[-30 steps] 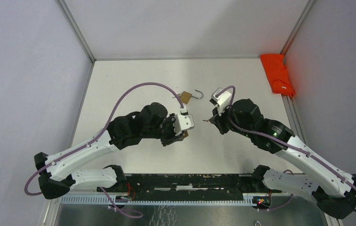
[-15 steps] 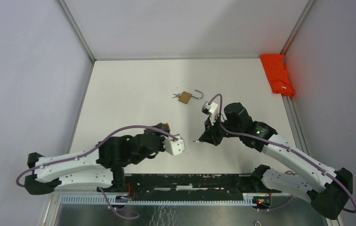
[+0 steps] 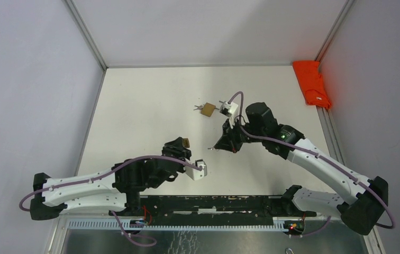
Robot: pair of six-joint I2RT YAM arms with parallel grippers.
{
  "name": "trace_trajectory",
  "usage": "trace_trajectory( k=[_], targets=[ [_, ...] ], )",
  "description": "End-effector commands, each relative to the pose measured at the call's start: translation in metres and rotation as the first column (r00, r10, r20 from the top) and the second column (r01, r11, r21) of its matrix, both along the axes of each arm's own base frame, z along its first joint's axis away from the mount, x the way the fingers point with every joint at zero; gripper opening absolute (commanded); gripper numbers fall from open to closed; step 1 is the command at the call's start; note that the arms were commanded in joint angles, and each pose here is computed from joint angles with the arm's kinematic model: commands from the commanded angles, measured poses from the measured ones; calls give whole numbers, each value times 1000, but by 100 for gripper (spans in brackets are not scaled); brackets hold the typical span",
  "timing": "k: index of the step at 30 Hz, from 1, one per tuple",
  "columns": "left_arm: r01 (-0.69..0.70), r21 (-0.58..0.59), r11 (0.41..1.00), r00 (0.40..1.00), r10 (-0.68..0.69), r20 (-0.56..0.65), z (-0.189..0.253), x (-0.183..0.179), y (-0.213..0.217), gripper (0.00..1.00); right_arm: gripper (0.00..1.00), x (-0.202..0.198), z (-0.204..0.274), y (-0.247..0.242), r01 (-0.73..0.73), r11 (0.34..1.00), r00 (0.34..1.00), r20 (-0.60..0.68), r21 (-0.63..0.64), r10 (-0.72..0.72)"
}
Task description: Unlock with the key
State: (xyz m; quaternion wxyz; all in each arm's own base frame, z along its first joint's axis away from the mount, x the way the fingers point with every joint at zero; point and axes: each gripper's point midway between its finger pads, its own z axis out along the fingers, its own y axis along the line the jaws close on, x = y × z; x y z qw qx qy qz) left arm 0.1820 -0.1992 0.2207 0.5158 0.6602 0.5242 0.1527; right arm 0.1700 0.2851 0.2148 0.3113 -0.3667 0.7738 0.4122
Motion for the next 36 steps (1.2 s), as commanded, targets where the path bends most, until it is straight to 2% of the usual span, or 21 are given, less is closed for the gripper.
trace_trajectory(
  k=[1, 7, 16, 21, 30, 36],
  targets=[
    [65, -21, 998, 995, -63, 71, 17, 1, -10, 2, 0, 26, 18, -3, 82, 996, 993, 90, -33, -79],
    [126, -99, 987, 992, -124, 21, 26, -8, -26, 2, 0, 42, 15, -1, 115, 989, 988, 110, -94, -104],
    [199, -223, 954, 950, -244, -193, 28, -37, -63, 2, 0, 45, 22, 11, 144, 979, 976, 187, -147, -115],
    [200, -262, 944, 941, -260, -217, 31, -40, -74, 2, 0, 43, 25, 9, 221, 959, 954, 242, -176, -176],
    [95, -242, 966, 944, -165, -285, 11, -31, -69, 2, 0, 51, 30, -16, 359, 898, 906, 328, -255, -269],
    [15, -214, 977, 947, -83, -310, 4, -18, -64, 2, 0, 41, 32, -9, 330, 914, 920, 298, -237, -255]
  ],
)
